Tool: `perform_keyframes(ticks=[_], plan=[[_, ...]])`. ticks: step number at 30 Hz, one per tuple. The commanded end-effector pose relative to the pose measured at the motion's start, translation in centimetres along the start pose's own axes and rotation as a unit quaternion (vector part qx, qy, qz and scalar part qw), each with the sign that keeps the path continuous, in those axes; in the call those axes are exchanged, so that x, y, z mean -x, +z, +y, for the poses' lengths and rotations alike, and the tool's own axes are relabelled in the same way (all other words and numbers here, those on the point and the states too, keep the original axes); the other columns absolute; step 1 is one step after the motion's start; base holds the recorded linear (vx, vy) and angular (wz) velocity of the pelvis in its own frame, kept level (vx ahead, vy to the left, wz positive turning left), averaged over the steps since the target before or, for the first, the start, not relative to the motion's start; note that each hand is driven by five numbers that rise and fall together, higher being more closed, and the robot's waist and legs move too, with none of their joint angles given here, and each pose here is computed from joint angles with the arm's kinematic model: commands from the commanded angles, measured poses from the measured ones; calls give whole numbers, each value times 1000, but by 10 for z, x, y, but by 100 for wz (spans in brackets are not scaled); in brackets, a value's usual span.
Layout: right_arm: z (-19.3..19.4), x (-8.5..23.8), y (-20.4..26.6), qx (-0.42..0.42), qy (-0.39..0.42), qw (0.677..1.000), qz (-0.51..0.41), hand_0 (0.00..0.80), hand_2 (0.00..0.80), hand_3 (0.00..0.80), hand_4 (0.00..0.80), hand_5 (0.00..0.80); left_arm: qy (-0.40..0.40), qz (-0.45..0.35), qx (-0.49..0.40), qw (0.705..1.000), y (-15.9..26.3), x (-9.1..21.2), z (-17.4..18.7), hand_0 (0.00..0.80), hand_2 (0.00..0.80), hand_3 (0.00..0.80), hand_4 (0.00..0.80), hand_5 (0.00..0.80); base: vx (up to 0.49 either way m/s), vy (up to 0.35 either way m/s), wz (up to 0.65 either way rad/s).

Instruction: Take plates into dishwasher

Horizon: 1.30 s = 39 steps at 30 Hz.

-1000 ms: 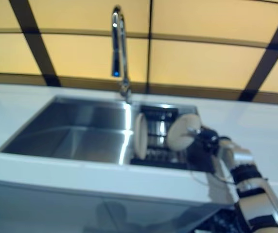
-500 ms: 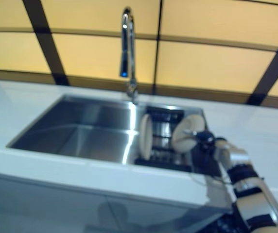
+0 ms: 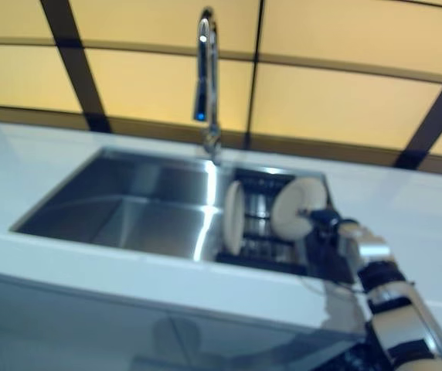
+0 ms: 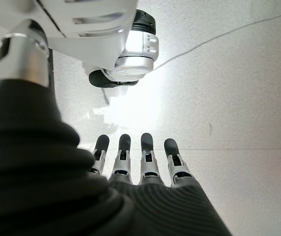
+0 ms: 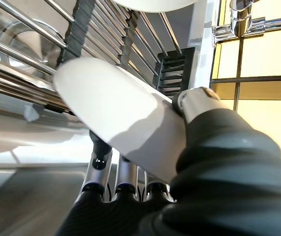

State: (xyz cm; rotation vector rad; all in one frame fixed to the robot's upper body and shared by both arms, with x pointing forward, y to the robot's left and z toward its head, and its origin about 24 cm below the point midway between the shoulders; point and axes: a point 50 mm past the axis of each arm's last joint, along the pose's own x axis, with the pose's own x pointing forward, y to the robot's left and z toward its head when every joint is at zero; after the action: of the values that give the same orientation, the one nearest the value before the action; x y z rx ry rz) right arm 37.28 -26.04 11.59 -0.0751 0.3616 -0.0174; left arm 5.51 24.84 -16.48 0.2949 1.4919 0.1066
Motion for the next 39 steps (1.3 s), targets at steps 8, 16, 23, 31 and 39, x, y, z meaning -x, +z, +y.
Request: perform_keyframes(ticks=[8,16,23,31,39], plan=[[-5,8,66,31,-25,993,-115,800,800,800,800,800,10,8,-32,999,4,0,5,0,0,0,0,0,0,0,0],[-14,13,79,22,-37,989,-141,800,800,800,800,800,12,6,-27,1000,6,0,5,0,0,0,0,0,-6,10,0],[-21,26,109,17,-52,980,-190,800,800,800,800,800,13,4,-24,1000,11,0,5,0,0,0,0,0,-15,53,-1],[-32,40,134,29,-56,972,-225,800,800,800,800,800,15,5,-21,1000,13,0,7,0,0,0,0,0,-13,58,-4],[-50,54,152,50,-90,965,-241,800,800,800,800,800,19,9,-22,1000,10,0,10,0,0,0,0,0,-6,49,-6]])
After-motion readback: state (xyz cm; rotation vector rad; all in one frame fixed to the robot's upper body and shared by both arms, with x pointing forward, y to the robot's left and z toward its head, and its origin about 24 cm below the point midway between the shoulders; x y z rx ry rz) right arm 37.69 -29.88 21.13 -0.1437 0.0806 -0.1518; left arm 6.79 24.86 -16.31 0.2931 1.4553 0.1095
